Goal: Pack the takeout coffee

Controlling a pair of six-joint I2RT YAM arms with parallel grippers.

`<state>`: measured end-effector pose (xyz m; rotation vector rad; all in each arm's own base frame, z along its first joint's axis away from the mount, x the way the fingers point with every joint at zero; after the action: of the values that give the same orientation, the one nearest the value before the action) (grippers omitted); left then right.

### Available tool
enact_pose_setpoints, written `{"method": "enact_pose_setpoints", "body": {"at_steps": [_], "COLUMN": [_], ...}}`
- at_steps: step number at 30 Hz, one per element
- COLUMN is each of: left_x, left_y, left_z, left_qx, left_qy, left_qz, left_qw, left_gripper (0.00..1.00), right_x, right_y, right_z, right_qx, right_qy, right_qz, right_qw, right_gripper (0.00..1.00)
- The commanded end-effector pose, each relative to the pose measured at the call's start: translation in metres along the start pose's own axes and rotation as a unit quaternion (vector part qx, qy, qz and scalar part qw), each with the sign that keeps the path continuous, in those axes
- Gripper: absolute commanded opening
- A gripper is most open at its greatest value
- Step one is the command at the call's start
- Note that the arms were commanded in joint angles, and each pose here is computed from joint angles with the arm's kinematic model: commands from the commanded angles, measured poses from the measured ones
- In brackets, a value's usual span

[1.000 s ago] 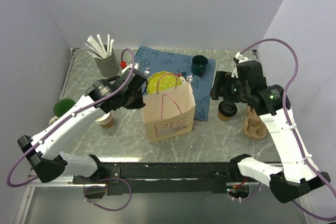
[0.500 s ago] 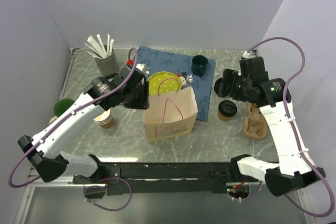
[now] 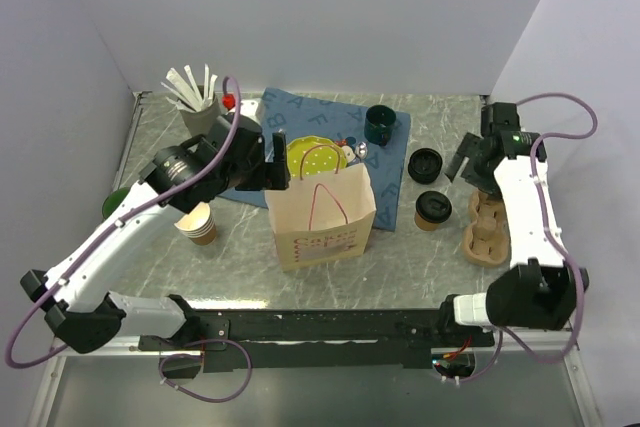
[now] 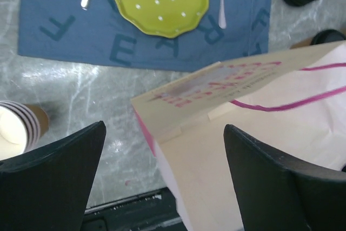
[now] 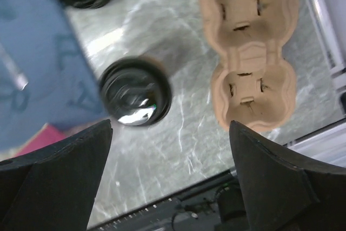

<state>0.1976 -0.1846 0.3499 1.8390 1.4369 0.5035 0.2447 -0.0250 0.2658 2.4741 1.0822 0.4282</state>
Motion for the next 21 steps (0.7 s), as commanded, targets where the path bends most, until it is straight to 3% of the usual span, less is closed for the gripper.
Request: {"method": "enact_pose_setpoints", "body": {"at_steps": [1, 5, 6, 10, 21], "left_x": [0.017, 0.025, 0.025, 0.032, 0.053], "left_y": [0.008, -0.001, -0.001, -0.006, -0.015], "left_z": [-0.012, -0.008, -0.008, -0.008, -0.017], "left_qx": [-0.072, -0.084, -0.087, -0.087, -0.081], "left_qy": [0.042, 0.056, 0.055, 0.07, 0.125], "left_qz": [-0.015, 0.008, 0.011, 0.024, 0.074], "left_qw": [0.996, 0.995, 0.995, 0.993, 0.986], "left_gripper": [0.97, 0.97, 0.97, 0.97, 0.97], "right_x": [-0.014, -0.033, -0.032, -0.046, -0.072], "right_y": [0.022, 0.031, 0.031, 0.035, 0.018], "right_z": [0.035, 0.064, 0.068, 0.079, 0.102], "right_qx": [-0.007, -0.023, -0.013, -0.052, 0.026], "right_qy": [-0.011, -0.014, 0.024, 0.056, 0.067], "right_qz": [0.073, 0.034, 0.022, 0.037, -0.027], "right_qw": [0.997, 0.999, 0.999, 0.996, 0.997], "right_gripper": [0.9, 0.78, 0.76, 0.75, 0.7]}}
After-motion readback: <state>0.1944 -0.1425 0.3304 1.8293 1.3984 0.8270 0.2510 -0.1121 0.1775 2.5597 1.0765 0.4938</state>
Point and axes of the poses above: each gripper's point midway between its finger pads, its own z axis out along the fingers, its own x axis along the line the jaws close on, y = z × x, the point moved 7 cm from there along -z, back along the fingers, and after that the axes turned 11 degrees about z, right-handed, at the moved point
